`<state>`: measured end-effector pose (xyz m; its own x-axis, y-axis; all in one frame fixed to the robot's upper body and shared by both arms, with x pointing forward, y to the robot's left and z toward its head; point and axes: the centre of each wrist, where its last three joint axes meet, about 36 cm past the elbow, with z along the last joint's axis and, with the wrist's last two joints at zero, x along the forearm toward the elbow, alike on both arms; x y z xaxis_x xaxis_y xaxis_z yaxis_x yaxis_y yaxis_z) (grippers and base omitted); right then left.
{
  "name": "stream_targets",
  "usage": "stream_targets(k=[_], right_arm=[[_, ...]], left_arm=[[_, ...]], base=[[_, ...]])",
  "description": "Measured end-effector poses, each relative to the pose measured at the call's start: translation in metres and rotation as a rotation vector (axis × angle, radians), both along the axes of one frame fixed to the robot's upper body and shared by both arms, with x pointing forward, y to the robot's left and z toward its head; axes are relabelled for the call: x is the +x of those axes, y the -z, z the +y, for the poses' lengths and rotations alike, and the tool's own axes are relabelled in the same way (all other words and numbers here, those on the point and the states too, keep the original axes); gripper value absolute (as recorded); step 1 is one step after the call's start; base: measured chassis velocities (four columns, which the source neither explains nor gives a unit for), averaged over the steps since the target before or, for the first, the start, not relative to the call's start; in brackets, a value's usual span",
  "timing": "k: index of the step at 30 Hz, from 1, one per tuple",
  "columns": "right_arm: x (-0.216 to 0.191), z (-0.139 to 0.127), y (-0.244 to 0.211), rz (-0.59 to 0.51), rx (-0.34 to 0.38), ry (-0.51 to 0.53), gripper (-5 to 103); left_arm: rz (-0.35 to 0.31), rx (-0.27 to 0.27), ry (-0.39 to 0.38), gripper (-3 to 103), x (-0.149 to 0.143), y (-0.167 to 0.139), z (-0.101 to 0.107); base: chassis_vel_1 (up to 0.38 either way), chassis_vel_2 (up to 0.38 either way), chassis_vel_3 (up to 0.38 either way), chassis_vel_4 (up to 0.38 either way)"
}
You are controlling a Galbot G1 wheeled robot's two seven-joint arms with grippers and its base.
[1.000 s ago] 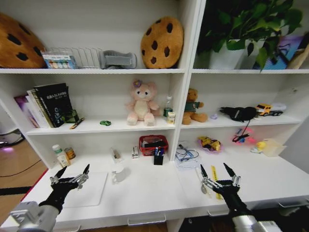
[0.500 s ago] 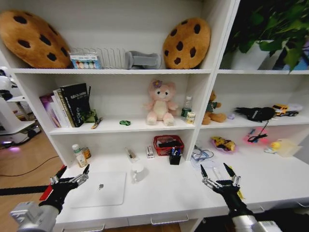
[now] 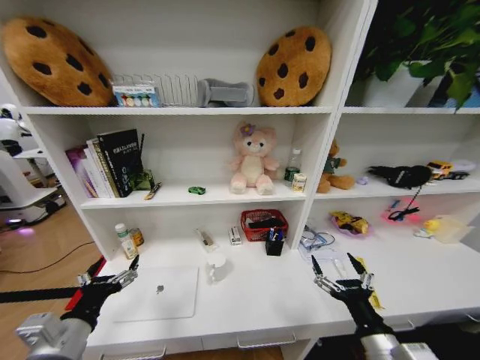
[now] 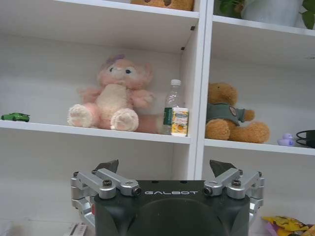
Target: Organize the objects on the table.
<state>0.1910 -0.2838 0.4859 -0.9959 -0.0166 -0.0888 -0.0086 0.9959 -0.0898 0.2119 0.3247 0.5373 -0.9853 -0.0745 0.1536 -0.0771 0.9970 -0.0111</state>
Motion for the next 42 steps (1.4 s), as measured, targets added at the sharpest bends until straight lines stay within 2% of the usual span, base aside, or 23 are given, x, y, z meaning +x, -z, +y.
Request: stream_targets(k=[14, 33, 42], right_arm=[[0.0, 0.0001, 0.0, 0.0, 0.0, 0.0, 100], [0.0, 0.0, 0.0, 0.0, 0.0, 0.0, 100], [0.0, 0.0, 0.0, 0.0, 0.0, 0.0, 100]], left_arm=[[0.0, 0.0, 0.0, 100, 0.0, 0.0, 0.0], [0.0, 0.0, 0.0, 100, 0.0, 0.0, 0.0], [0.0, 0.0, 0.0, 100, 0.0, 0.0, 0.0]], base=[[0.153, 0.151, -0.158, -0.148], [0.004, -0.004, -0.004, 0.008], [0.131, -0.149, -0.146, 0.136]])
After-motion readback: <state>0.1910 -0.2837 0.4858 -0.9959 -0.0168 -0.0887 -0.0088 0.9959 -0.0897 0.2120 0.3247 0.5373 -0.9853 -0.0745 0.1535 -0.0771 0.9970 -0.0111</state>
